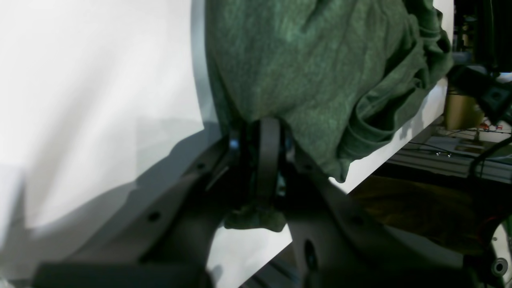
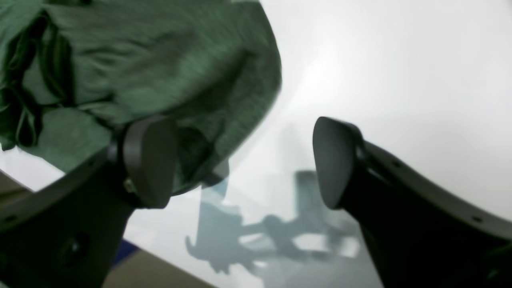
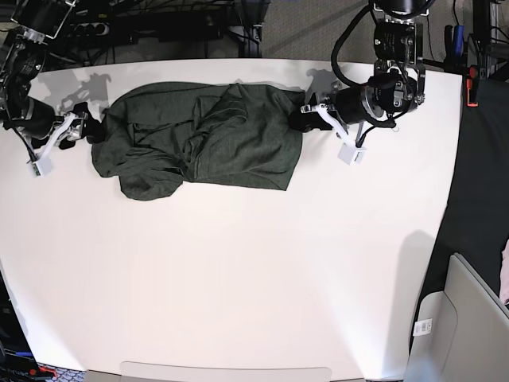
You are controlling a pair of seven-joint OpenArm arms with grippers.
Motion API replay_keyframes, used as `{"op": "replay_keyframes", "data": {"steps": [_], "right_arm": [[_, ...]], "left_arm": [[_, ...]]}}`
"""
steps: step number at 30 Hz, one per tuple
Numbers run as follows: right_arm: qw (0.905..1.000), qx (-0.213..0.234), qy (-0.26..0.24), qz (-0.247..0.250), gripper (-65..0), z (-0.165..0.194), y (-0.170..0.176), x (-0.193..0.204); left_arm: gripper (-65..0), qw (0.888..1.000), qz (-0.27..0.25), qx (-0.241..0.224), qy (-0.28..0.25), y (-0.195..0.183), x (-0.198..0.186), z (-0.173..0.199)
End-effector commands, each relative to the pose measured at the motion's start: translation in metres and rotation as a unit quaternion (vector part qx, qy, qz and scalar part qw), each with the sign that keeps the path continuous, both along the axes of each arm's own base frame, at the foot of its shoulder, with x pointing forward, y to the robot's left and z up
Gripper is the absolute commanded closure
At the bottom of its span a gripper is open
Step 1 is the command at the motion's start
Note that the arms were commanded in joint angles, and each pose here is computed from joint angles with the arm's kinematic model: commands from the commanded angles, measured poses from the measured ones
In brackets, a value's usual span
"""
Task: Fold the T-shirt properly
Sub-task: 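Release the shirt end and pull the right gripper back beside the shirt, then grasp the shirt end with the right gripper and fold it toward the left gripper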
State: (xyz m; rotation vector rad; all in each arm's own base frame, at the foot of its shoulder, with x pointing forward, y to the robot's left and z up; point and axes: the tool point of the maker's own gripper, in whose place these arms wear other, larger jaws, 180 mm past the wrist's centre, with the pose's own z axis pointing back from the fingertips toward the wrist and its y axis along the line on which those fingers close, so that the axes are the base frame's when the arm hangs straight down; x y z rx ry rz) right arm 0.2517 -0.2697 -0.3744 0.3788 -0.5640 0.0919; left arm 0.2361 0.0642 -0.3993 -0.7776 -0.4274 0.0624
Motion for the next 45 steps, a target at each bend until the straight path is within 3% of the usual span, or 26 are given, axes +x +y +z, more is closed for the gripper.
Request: {"op": "replay_keyframes", "data": {"steps": [1, 11, 15, 23, 26, 32, 34, 38, 42, 45], "right_arm": [[0.9996, 0.001, -0.029, -0.002, -48.3, 0.013, -0.004, 0.012], [0.9998, -0.006, -0.018, -0.009, -48.3, 0.001, 0.005, 0.019], [0.9998, 0.011, -0.016, -0.009, -48.2, -0.005, 0.02, 0.02], [0.9986, 0.031, -0.016, 0.038, -47.5, -0.008, 0.062, 0.03], [0.9979, 0.04, -0.014, 0.049, -39.2, -0.011, 0.074, 0.03], [0.9975, 0.042, -0.012, 0.054, -7.7, -0.012, 0.078, 0.029], [0.9965, 0.059, -0.022, 0.056, -6.9, -0.007, 0.082, 0.031], [0.9864, 0.139, -0.057, 0.067, -7.1, 0.017, 0.105, 0.038], [0.9655, 0.217, -0.094, 0.109, -7.1, 0.043, 0.152, 0.05], [0.9568, 0.233, -0.099, 0.143, -7.1, 0.051, 0.18, 0.05]], "left_arm": [[-2.5, 1.0, -0.003, -0.006, -0.014, -0.001, 0.005, 0.008], [-2.5, 1.0, -0.003, -0.006, -0.014, -0.001, 0.005, 0.008], [-2.5, 1.0, -0.003, -0.006, -0.014, -0.001, 0.005, 0.008], [-2.5, 1.0, -0.003, -0.007, -0.007, -0.001, -0.001, 0.005], [-2.5, 1.0, -0.003, -0.007, -0.007, -0.001, -0.001, 0.005], [-2.5, 1.0, -0.003, -0.007, -0.007, -0.001, -0.001, 0.005], [-2.5, 1.0, -0.003, -0.007, -0.008, -0.001, -0.001, 0.005], [-2.5, 1.0, -0.002, -0.007, -0.009, -0.001, 0.0, 0.005], [-2.5, 1.0, 0.0, -0.009, -0.009, -0.002, 0.0, 0.005], [-2.5, 1.0, 0.0, -0.008, -0.009, -0.002, 0.0, 0.005]]}}
